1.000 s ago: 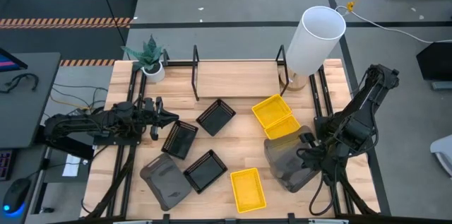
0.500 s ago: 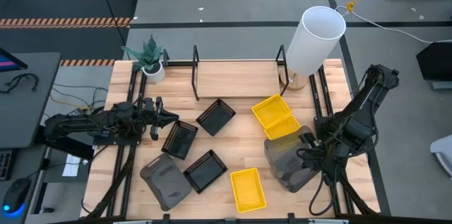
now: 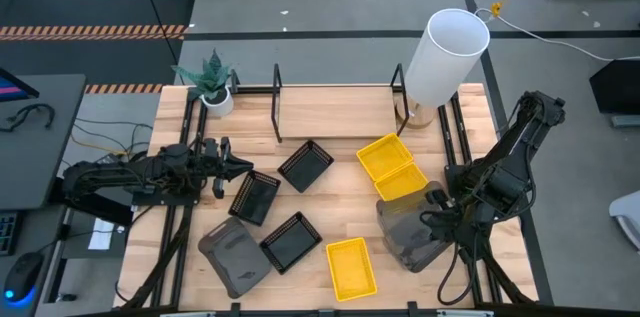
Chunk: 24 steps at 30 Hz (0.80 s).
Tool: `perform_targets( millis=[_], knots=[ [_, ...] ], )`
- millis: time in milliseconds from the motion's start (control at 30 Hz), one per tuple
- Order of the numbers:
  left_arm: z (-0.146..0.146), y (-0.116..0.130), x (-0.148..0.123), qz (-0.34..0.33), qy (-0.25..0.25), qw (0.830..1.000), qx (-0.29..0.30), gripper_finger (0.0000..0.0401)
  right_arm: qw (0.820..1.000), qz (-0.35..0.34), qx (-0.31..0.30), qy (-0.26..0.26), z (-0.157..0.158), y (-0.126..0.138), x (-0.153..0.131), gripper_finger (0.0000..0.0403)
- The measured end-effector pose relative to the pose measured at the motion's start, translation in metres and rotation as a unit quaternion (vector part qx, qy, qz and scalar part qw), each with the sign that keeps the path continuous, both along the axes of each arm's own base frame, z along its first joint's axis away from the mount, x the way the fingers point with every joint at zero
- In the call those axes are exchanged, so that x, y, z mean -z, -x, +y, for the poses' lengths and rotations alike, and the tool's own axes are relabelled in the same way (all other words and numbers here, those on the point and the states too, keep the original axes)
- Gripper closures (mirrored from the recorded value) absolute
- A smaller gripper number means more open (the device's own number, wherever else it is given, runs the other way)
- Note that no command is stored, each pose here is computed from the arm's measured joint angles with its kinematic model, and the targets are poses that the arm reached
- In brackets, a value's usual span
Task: Stack baskets on shelf by color
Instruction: Stack the middle black transparent bin on the right black transparent bin
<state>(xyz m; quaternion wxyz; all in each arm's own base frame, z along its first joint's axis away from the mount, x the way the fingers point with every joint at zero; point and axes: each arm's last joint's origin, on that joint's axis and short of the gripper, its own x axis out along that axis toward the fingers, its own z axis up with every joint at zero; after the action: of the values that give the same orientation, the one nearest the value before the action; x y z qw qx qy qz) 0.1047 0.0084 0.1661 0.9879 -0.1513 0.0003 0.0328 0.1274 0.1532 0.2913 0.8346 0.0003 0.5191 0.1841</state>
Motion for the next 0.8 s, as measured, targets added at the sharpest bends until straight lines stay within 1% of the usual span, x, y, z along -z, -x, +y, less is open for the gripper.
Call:
perform_targets(
  millis=[100,267,533,800],
  knots=[
    [0.0000,0.0000,0.0000,0.000,0.000,1.000,0.000,0.0368,1.000,0.010,0.008,-0.006,-0.0001,0.0006,0.0003,0.0394],
    [0.0000,0.0000,-0.0001,0.000,0.000,1.000,0.000,0.0373,1.000,0.016,0.013,0.000,-0.0014,0.0015,0.0011,0.0394],
    [0.0000,0.0000,0.0000,0.000,0.000,1.000,0.000,0.0364,0.999,0.022,0.026,-0.005,-0.0017,0.0017,0.0012,0.0394],
    [0.0000,0.0000,-0.0001,0.000,0.000,1.000,0.000,0.0367,0.999,0.042,0.010,-0.018,-0.0007,0.0031,0.0014,0.0394]
  ],
)
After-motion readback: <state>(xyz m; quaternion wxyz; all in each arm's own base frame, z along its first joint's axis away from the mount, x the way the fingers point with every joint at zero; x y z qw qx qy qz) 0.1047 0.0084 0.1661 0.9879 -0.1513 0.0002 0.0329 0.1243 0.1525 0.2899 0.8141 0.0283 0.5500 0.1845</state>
